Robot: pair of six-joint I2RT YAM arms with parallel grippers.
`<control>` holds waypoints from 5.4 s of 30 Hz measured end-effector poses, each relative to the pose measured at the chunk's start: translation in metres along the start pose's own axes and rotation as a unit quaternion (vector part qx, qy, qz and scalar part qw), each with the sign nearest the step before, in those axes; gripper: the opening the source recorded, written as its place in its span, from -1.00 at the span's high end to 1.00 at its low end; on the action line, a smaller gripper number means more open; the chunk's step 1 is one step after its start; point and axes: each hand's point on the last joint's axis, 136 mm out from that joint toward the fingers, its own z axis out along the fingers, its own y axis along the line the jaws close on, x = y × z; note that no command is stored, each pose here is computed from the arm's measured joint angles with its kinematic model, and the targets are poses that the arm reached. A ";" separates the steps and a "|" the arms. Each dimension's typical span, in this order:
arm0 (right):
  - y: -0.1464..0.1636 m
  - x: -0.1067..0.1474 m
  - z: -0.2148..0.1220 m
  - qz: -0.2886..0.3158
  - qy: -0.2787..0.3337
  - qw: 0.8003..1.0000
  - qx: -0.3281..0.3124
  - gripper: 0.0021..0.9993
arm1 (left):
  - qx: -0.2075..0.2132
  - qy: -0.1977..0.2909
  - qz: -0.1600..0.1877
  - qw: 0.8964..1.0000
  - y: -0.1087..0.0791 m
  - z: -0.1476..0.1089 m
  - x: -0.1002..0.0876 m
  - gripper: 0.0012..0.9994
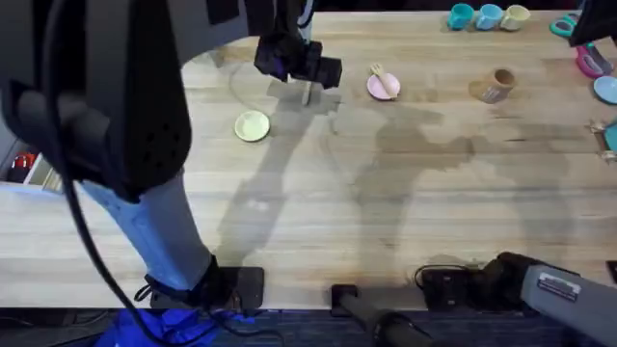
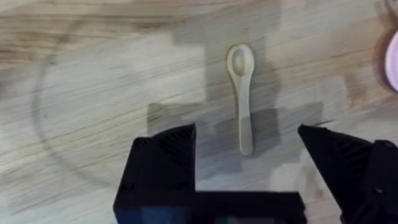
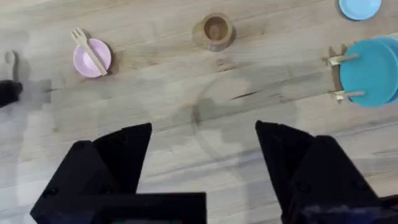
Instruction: Pick up a utensil and set it on the pink plate, then put the other utensil in the container.
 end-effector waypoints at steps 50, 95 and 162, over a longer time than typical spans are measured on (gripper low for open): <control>0.000 0.005 0.000 0.001 0.011 1.000 -0.001 -1.00 | -0.037 -0.001 0.003 0.999 0.009 0.033 -0.003 -0.99; 0.000 0.005 0.000 0.001 0.011 1.000 -0.001 -1.00 | -0.050 -0.042 -0.005 0.998 0.015 0.035 -0.023 0.91; 0.000 -0.002 0.000 -0.011 -0.004 1.000 0.000 -1.00 | 0.509 -0.447 0.330 0.657 -0.320 -0.129 -0.119 0.92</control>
